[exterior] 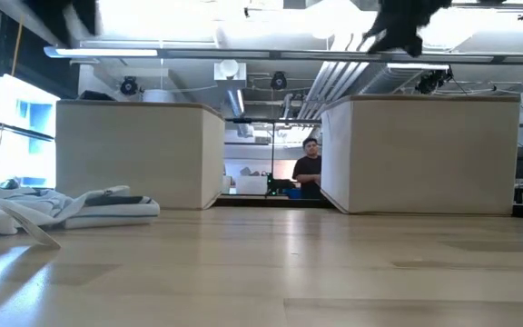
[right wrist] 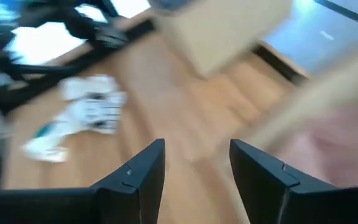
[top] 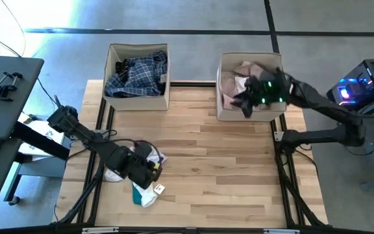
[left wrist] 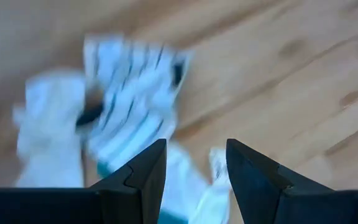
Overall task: Sort clothes
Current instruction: Put the white sock into the right laundry organizer
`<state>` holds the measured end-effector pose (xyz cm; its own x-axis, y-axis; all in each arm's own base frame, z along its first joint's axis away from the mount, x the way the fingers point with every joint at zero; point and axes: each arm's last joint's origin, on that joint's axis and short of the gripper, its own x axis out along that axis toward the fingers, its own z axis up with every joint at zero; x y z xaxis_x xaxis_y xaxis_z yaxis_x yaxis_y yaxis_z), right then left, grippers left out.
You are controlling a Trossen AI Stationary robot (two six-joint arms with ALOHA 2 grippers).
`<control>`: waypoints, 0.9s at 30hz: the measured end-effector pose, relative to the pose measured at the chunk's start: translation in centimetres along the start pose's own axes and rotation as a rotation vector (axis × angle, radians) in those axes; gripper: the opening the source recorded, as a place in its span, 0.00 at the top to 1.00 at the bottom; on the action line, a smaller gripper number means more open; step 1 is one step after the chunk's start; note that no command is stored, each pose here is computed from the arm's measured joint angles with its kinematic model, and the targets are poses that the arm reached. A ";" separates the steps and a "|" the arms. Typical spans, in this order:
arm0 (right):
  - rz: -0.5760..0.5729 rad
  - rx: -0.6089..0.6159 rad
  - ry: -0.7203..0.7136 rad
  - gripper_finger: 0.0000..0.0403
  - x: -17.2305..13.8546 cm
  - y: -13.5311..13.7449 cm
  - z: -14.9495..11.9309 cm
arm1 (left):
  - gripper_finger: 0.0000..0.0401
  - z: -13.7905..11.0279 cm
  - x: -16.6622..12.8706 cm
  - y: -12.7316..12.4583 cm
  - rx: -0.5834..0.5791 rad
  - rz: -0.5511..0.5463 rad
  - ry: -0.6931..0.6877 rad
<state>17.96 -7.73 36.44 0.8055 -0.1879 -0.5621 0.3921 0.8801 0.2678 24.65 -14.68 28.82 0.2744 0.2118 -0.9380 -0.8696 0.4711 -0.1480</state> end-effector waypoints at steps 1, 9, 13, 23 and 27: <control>0.038 -0.014 -0.019 0.58 -0.1 0.9 -0.4 | 0.61 -0.4 0.5 0.3 -0.026 0.022 0.045; 0.186 -0.075 -0.066 0.58 0.9 6.5 -3.9 | 0.60 -2.3 3.9 3.1 -0.155 0.292 0.354; 0.221 -0.072 -0.081 0.58 1.7 8.3 -5.8 | 0.57 -2.6 5.1 4.4 -0.185 0.387 0.334; 0.255 0.023 -0.163 0.58 2.5 10.3 -8.1 | 0.54 -2.9 10.1 9.3 -0.186 0.411 0.376; 0.250 0.024 -0.180 0.58 2.4 10.5 -8.1 | 0.59 -2.9 11.9 11.3 -0.220 0.341 0.410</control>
<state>20.41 4.60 31.53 0.9434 -0.0427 -0.3288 0.1801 0.8986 0.4001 16.94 -9.33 15.10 -0.1797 -0.0497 -0.9825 -0.9579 0.2362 0.1633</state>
